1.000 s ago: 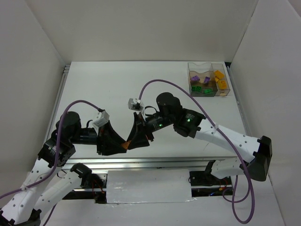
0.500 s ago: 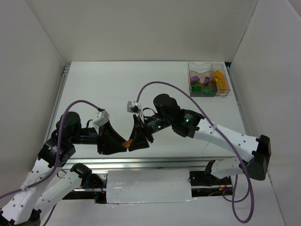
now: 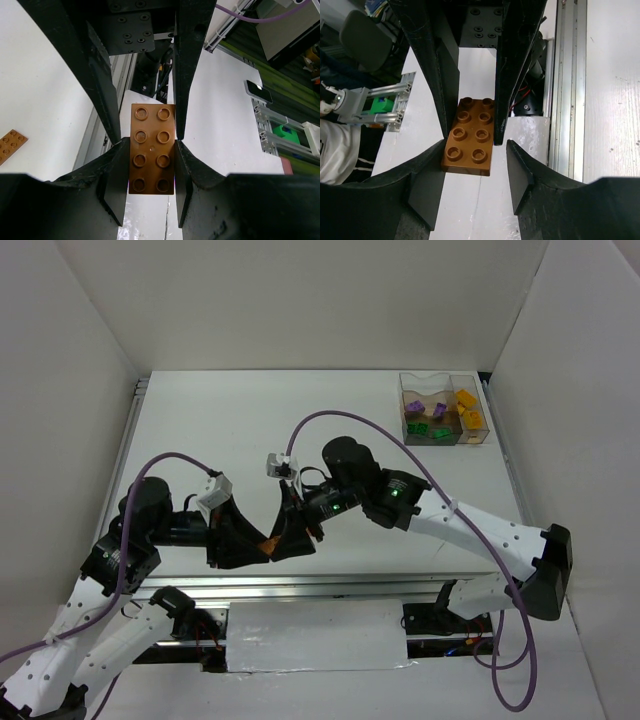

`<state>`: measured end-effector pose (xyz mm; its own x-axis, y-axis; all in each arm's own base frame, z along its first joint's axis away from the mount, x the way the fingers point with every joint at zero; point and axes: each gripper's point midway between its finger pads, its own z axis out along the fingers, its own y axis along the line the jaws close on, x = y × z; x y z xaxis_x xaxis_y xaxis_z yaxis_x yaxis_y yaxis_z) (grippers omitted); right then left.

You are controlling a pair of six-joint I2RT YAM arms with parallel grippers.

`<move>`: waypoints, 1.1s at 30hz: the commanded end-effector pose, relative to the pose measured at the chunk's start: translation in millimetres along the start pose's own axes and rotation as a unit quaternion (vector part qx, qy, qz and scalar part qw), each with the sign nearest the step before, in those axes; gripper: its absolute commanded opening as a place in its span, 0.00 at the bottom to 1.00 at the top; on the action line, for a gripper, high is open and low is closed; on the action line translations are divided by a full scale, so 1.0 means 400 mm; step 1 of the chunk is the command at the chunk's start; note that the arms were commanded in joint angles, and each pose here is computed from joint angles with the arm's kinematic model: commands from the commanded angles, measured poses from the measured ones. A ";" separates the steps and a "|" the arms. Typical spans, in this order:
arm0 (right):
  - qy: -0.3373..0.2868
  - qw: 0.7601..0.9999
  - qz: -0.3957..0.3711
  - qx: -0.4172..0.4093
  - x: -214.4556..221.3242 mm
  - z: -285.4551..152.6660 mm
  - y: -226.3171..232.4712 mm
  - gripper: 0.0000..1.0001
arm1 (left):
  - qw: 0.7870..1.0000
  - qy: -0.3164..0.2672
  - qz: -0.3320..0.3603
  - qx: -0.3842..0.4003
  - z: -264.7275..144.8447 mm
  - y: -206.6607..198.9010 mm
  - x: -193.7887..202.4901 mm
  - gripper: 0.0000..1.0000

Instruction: Sort the legos into containers by color

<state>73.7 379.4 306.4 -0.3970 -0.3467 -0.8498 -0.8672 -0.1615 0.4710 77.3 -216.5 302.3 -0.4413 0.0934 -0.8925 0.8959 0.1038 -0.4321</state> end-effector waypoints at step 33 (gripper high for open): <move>-0.017 0.998 -0.007 0.060 -0.001 -0.032 -0.101 0.00 | 0.968 -0.044 -0.040 -0.244 -0.044 0.199 -0.039 1.00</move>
<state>95.7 375.2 290.9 -0.3701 -0.3527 -0.8594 -0.8979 -0.1017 0.4283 119.1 -209.6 279.6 -0.4973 0.0637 -0.8653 0.8177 0.3677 -0.4429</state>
